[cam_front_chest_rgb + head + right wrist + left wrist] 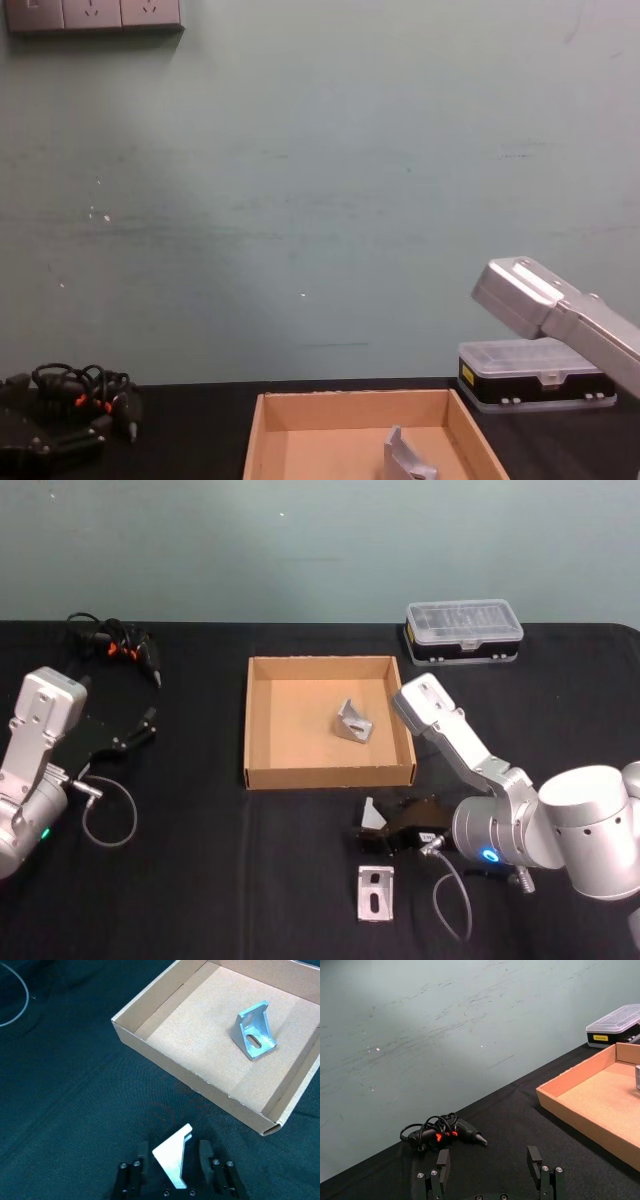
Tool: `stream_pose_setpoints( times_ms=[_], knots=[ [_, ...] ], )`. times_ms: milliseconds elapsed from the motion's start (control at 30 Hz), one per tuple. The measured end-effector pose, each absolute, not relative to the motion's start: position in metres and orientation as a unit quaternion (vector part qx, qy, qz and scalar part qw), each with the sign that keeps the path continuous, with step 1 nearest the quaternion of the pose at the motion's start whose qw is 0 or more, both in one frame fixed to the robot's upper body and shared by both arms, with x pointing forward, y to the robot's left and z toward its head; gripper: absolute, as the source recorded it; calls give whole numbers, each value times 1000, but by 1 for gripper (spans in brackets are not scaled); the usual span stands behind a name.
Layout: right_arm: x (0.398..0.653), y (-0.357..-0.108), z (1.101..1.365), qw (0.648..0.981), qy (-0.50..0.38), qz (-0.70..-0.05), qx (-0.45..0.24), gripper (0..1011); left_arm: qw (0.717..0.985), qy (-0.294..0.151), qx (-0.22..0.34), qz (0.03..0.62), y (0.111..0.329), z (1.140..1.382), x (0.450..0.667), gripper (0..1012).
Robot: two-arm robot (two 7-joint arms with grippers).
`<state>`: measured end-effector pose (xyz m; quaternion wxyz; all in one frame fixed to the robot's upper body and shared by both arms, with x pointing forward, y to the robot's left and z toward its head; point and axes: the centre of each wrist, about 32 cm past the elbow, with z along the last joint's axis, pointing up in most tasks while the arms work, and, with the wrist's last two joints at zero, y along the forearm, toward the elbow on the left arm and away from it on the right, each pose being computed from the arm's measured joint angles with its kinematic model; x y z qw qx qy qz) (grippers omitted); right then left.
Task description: Use one hand to pick up the angle iron from the table and place it into the box.
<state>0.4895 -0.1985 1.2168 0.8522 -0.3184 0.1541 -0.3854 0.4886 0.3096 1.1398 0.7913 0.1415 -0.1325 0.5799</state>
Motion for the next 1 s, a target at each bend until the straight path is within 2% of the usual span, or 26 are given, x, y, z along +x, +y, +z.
stream_pose_setpoints(
  times_ms=[367, 1000],
  knots=[
    [490, -198, 1217, 853, 154, -385, -318, 313, 791, -132, 141, 580, 310, 1140, 489, 1011],
    [490, -198, 1217, 853, 154, -385, -318, 302, 791, -132, 141, 580, 310, 1140, 489, 1012]
  ],
)
